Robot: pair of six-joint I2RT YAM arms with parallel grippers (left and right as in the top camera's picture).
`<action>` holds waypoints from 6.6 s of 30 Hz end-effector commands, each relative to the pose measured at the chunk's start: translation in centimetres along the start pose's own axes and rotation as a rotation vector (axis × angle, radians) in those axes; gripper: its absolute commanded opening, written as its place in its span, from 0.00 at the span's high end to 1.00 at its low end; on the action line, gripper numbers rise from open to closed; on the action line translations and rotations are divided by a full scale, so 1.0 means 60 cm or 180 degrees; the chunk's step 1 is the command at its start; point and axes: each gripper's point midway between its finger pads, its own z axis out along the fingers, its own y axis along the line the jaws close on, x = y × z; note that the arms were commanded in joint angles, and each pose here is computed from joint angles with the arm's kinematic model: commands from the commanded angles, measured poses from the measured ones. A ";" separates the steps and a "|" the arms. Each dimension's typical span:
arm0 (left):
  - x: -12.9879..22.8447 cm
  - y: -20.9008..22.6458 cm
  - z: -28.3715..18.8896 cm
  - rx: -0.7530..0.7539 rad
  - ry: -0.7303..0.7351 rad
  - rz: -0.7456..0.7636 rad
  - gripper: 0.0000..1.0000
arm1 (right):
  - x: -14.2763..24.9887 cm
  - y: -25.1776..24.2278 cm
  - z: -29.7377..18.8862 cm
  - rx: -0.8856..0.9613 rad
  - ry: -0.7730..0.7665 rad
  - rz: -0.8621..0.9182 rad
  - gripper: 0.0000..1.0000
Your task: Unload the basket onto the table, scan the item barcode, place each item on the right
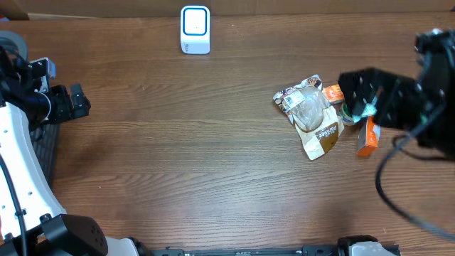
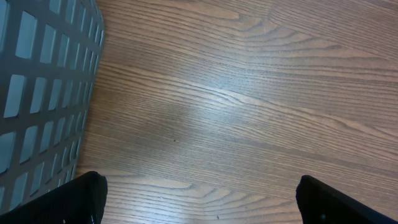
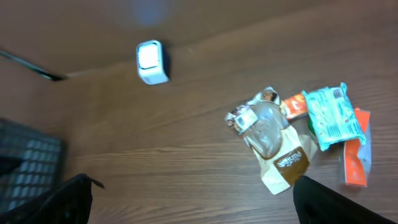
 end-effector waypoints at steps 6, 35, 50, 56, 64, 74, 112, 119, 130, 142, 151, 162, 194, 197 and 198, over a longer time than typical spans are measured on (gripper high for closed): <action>-0.001 -0.007 -0.002 0.0028 -0.0022 0.0108 0.01 | 0.045 -0.033 -0.048 0.0323 0.0035 -0.0011 0.00; -0.001 -0.007 -0.002 0.0028 -0.0022 0.0108 0.00 | 0.166 -0.136 0.114 -0.0131 -0.2018 -0.0236 0.00; -0.001 -0.007 -0.002 0.0028 -0.0022 0.0107 0.00 | 0.277 -0.191 0.231 -0.0309 -0.2253 -0.0299 0.00; -0.001 -0.007 -0.002 0.0028 -0.0022 0.0107 0.01 | 0.293 -0.199 0.251 -0.0305 -0.2191 -0.0295 0.00; -0.001 -0.007 -0.002 0.0028 -0.0022 0.0108 0.00 | 0.293 -0.200 0.251 -0.0296 -0.2194 -0.0294 0.00; -0.001 -0.007 -0.002 0.0028 -0.0022 0.0107 0.01 | 0.292 -0.201 0.251 -0.0289 -0.2195 -0.0292 0.00; 0.154 -0.238 -0.092 0.0708 -0.3219 0.1721 0.00 | 0.292 -0.201 0.251 -0.0289 -0.2195 -0.0292 0.00; 0.200 -0.226 -0.025 0.0630 -0.3831 0.1879 0.01 | 0.292 -0.201 0.251 -0.0289 -0.2195 -0.0292 0.00; 0.248 -0.223 0.051 0.0654 -0.3624 0.1993 0.00 | 0.292 -0.201 0.251 -0.0289 -0.2195 -0.0292 0.00; 0.250 -0.226 0.051 0.0683 -0.3625 0.2015 0.00 | 0.292 -0.201 0.251 -0.0289 -0.2195 -0.0292 0.00; 0.250 -0.226 0.051 0.0683 -0.3624 0.2015 0.00 | 0.292 -0.201 0.251 -0.0289 -0.2195 -0.0292 0.00; 0.250 -0.226 0.051 0.0683 -0.3625 0.2015 0.00 | 0.292 -0.201 0.251 -0.0289 -0.2195 -0.0292 0.00; 0.250 -0.226 0.051 0.0683 -0.3624 0.2015 0.01 | 0.292 -0.201 0.251 -0.0289 -0.2195 -0.0292 0.00; 0.250 -0.226 0.051 0.0683 -0.3624 0.2015 0.00 | 0.292 -0.201 0.251 -0.0289 -0.2195 -0.0292 0.00; 0.250 -0.226 0.051 0.0683 -0.3624 0.2015 0.01 | 0.292 -0.201 0.251 -0.0289 -0.2195 -0.0292 0.00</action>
